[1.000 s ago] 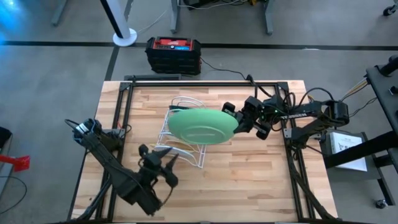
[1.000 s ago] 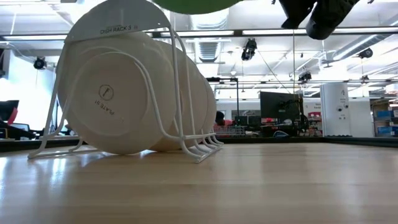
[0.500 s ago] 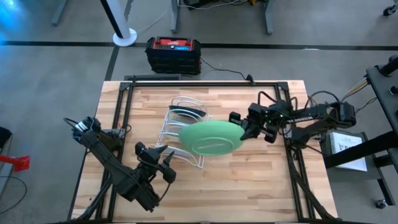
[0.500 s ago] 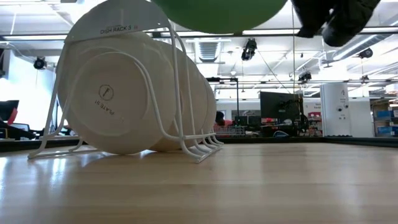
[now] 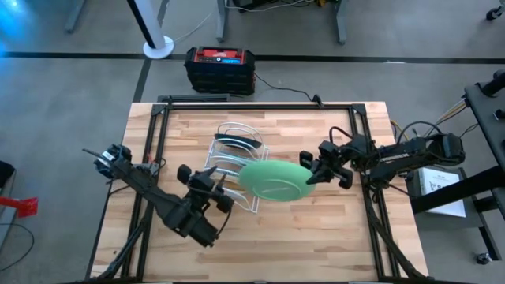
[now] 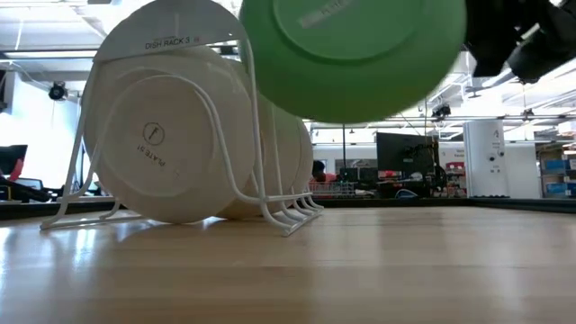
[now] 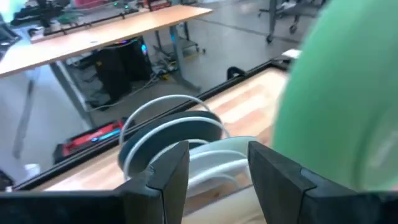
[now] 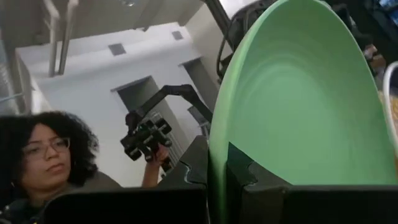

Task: Sort dishes
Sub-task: Put the green plate in the dish rack

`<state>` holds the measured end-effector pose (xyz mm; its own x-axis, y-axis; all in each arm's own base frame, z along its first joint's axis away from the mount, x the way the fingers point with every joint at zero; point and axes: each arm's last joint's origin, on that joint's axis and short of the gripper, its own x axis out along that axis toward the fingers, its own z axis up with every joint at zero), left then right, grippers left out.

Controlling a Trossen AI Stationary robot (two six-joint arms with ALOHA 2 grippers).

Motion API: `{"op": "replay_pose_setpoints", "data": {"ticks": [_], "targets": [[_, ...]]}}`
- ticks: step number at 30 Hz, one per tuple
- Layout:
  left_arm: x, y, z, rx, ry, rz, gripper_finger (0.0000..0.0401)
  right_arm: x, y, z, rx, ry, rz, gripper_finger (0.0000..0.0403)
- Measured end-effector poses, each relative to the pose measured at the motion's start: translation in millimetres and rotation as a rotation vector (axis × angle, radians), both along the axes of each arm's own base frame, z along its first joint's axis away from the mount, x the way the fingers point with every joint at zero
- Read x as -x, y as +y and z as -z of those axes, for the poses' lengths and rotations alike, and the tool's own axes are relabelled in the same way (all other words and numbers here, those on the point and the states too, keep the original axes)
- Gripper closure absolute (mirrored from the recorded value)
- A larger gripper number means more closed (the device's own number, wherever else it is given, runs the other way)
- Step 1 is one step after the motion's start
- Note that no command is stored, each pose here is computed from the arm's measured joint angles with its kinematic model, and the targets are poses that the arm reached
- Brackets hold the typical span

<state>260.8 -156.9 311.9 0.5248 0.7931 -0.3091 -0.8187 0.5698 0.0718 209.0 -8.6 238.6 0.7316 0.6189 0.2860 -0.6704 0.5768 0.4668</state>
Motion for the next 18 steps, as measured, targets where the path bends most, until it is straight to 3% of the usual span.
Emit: {"op": "replay_pose_setpoints", "data": {"ticks": [6, 18], "targets": [[-8, 16, 1, -0.008, 0.104, -0.035, 0.0248, 8, 6, 19, -0.028, 0.071, 0.007, 0.0403], [-8, 35, -13, -0.127, 0.134, -0.038, 0.0248, 9, 21, 35, -0.019, 0.166, -0.042, 0.0403]]}}
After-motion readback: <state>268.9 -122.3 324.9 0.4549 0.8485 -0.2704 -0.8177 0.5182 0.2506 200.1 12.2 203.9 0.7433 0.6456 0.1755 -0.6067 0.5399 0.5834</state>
